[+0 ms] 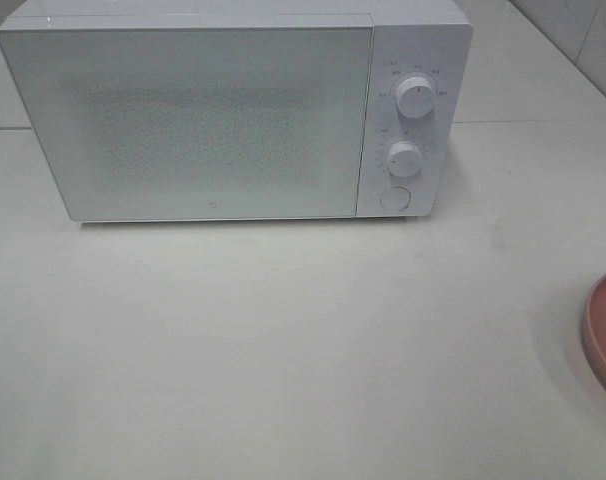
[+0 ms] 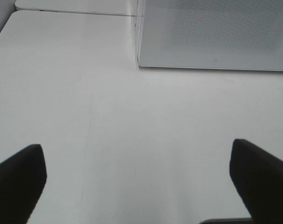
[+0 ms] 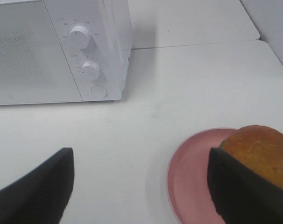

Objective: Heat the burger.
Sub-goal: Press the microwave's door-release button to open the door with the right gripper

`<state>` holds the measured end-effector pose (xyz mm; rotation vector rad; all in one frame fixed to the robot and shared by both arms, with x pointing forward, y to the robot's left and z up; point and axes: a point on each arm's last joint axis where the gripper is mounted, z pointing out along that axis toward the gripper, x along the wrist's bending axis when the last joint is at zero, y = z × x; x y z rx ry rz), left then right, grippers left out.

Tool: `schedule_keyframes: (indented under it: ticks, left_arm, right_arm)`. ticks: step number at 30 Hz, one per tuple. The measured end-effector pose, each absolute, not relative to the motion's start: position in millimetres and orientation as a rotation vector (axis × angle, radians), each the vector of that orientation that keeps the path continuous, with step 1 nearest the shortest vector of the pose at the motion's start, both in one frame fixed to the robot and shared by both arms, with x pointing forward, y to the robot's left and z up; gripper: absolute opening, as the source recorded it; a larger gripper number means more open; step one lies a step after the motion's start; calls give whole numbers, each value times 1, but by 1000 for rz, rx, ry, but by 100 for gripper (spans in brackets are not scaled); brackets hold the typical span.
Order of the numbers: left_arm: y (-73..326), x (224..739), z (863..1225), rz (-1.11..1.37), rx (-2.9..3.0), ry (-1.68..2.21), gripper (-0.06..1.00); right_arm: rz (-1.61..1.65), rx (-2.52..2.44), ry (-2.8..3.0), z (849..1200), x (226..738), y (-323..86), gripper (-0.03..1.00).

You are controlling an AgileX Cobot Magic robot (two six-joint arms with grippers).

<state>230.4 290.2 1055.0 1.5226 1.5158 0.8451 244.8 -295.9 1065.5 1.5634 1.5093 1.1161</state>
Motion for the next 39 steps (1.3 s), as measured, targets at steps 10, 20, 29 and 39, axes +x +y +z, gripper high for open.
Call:
schedule_keyframes:
  ticks: [10, 20, 29, 39]
  left_arm:
    - [290, 230, 1055, 845, 1523, 1516, 99]
    - [290, 230, 1055, 845, 1523, 1516, 99]
    - [290, 230, 1055, 845, 1523, 1516, 99]
    - [290, 230, 1055, 845, 1523, 1516, 99]
  right_arm:
    - [1150, 1531, 1469, 1072, 274, -294, 75]
    - [1130, 1555, 1486, 1074, 300, -293, 75]
    - [1109, 1577, 1500, 1072, 331, -291, 75]
    - [1083, 1605, 1521, 1065, 362, -289, 75]
